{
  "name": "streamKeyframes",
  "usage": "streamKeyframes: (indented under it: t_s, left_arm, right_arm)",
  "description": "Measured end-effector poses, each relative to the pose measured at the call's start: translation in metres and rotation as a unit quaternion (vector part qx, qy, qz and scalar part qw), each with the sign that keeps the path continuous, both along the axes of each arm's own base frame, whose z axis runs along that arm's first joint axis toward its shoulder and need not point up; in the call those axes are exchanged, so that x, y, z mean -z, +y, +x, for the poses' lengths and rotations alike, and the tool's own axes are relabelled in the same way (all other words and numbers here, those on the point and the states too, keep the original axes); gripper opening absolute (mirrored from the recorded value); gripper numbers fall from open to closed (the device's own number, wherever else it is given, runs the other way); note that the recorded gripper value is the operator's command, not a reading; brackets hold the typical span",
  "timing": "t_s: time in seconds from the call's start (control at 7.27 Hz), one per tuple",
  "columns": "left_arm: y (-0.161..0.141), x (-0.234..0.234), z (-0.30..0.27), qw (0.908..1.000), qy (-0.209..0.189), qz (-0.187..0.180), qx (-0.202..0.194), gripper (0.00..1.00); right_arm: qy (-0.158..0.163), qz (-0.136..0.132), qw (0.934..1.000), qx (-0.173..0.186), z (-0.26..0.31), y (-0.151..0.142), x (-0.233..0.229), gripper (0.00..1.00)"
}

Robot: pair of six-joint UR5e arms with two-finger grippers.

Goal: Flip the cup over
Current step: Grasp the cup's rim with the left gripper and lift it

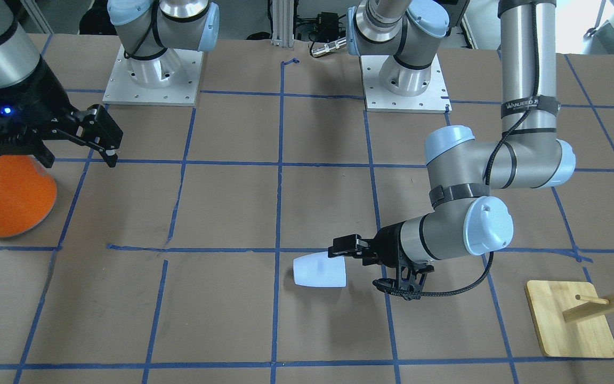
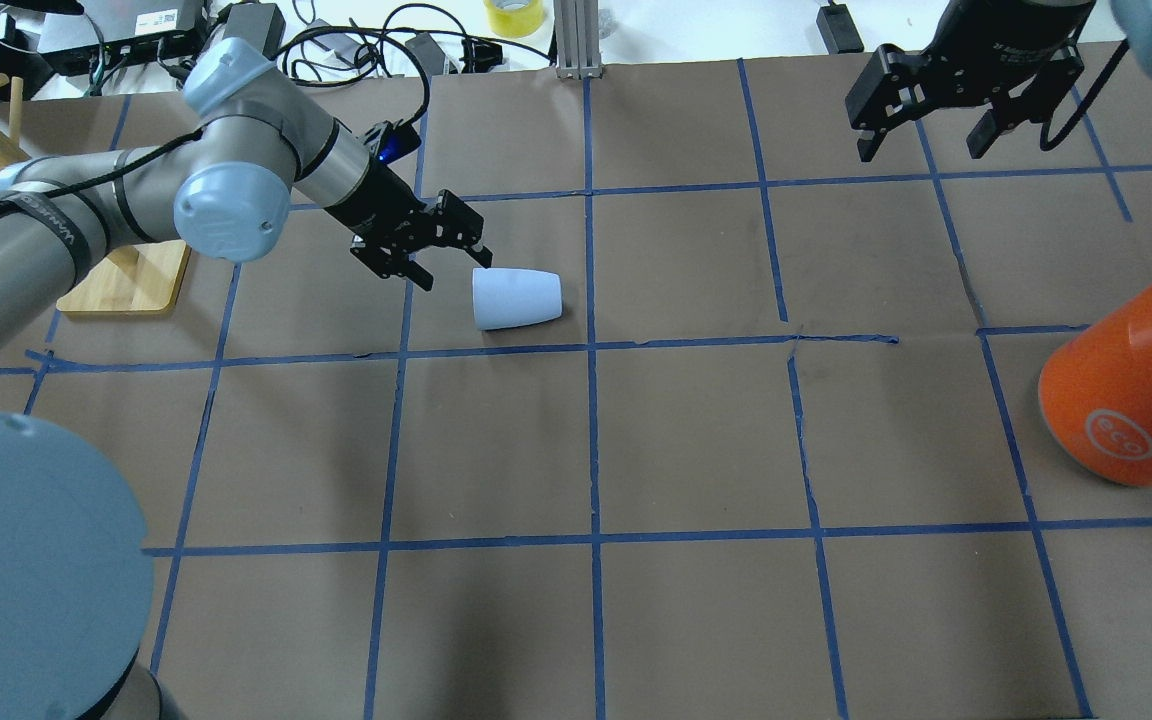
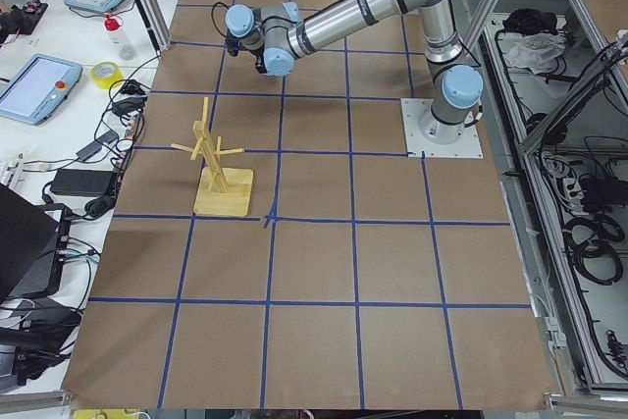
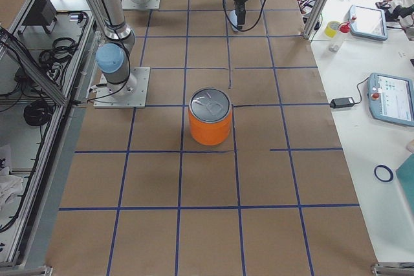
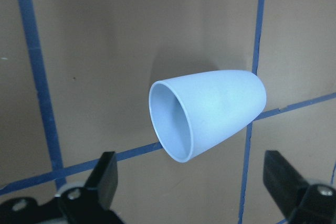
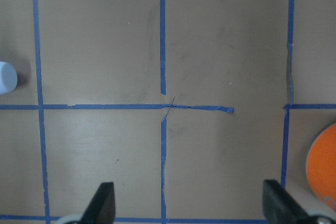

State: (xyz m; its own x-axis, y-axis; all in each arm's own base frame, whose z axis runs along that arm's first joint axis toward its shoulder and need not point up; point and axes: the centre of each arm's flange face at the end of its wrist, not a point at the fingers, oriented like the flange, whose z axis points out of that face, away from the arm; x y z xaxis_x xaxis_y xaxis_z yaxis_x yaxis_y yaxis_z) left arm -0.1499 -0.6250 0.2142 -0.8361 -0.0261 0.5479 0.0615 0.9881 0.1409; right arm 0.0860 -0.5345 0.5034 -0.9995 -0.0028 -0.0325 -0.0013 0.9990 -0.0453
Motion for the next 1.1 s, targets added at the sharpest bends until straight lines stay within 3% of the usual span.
streamKeyframes:
  t_s: [0.14,0.28,0.41,0.55,0.69,1.1]
  left_arm:
    - [0.002,0.014,-0.006,0.9993,0.033,0.014,-0.009,1.0]
    - [0.001,0.022,-0.01,0.9977,0.062,0.022,-0.017,0.93]
    - [-0.003,0.023,-0.013,0.9962,0.082,0.022,-0.023,0.77]
    - [-0.009,0.021,-0.016,0.9944,0.1,0.016,-0.028,0.32]
    - [-0.014,0.02,-0.017,0.993,0.113,0.014,-0.032,0.0]
    - [-0.018,0.017,-0.018,0.9918,0.116,0.022,-0.049,0.0]
  right_arm:
    - [0.0,0.011,0.9999,0.004,0.002,0.009,-0.002,1.0]
    - [-0.001,0.021,0.9997,0.012,0.004,0.016,0.0,1.0]
    - [-0.002,0.027,0.9994,0.019,0.006,0.019,0.003,1.0]
    - [-0.002,0.03,0.9993,0.021,0.009,0.021,0.004,1.0]
    - [-0.002,0.029,0.9994,0.02,0.01,0.022,0.004,1.0]
    - [0.008,0.027,0.9995,0.013,0.009,0.024,0.001,1.0]
